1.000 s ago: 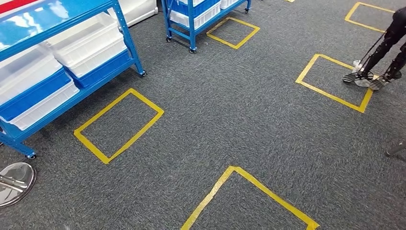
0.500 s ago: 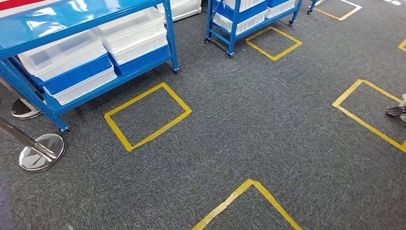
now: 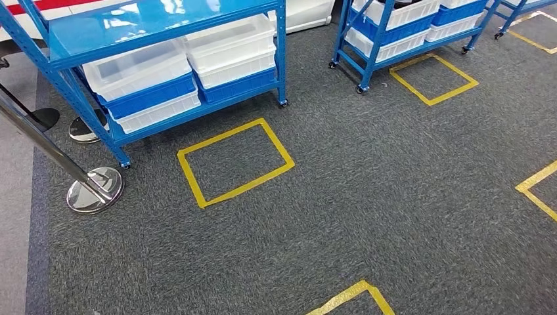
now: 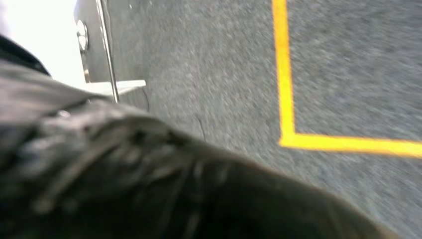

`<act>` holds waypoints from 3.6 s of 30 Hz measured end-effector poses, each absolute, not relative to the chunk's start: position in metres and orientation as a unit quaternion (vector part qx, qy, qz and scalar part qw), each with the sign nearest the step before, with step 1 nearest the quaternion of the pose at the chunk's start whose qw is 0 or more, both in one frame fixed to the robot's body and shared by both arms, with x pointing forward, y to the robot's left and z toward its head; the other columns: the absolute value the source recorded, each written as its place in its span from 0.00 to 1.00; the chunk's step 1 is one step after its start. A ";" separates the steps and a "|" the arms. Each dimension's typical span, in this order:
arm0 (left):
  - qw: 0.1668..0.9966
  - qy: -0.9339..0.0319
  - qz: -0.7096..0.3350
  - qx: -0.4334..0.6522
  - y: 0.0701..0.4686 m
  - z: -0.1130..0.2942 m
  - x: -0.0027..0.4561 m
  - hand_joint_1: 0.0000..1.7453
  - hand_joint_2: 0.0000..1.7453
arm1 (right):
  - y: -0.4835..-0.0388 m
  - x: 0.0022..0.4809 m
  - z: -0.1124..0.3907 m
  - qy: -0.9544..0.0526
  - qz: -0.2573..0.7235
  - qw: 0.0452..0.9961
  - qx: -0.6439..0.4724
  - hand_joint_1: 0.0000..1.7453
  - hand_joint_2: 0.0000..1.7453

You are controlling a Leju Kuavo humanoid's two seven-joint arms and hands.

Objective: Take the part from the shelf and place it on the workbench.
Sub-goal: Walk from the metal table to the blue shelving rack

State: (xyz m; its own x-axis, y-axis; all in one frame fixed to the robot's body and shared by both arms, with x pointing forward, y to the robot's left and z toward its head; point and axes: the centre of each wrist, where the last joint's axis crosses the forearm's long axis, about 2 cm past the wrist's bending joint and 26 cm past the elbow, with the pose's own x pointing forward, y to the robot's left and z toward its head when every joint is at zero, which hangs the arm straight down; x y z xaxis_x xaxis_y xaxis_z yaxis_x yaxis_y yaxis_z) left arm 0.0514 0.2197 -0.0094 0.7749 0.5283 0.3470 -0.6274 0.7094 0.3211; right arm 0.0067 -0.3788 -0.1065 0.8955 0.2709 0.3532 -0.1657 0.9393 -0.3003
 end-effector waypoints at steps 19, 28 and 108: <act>0.920 -0.115 0.307 0.213 0.218 -0.013 0.049 0.00 0.00 | -0.382 0.002 -0.106 -0.192 0.123 0.965 -0.128 0.00 0.00; 0.920 -0.123 0.305 0.211 0.220 -0.014 0.054 0.00 0.00 | -0.383 0.007 -0.106 -0.199 0.118 0.964 -0.130 0.00 0.00; 0.926 -0.110 0.299 0.203 0.220 -0.022 0.056 0.00 0.00 | -0.381 0.015 -0.106 -0.207 0.107 0.963 -0.132 0.00 0.00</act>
State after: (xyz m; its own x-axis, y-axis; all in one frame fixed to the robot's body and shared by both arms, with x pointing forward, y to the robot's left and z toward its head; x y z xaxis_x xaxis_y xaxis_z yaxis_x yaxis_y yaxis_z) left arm 0.0559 0.2196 -0.0222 0.7976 0.5082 0.3249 -0.5976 0.7391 0.3109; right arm 0.0147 -0.3809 -0.1055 0.8914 0.2605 0.3710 -0.1511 0.9423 -0.2986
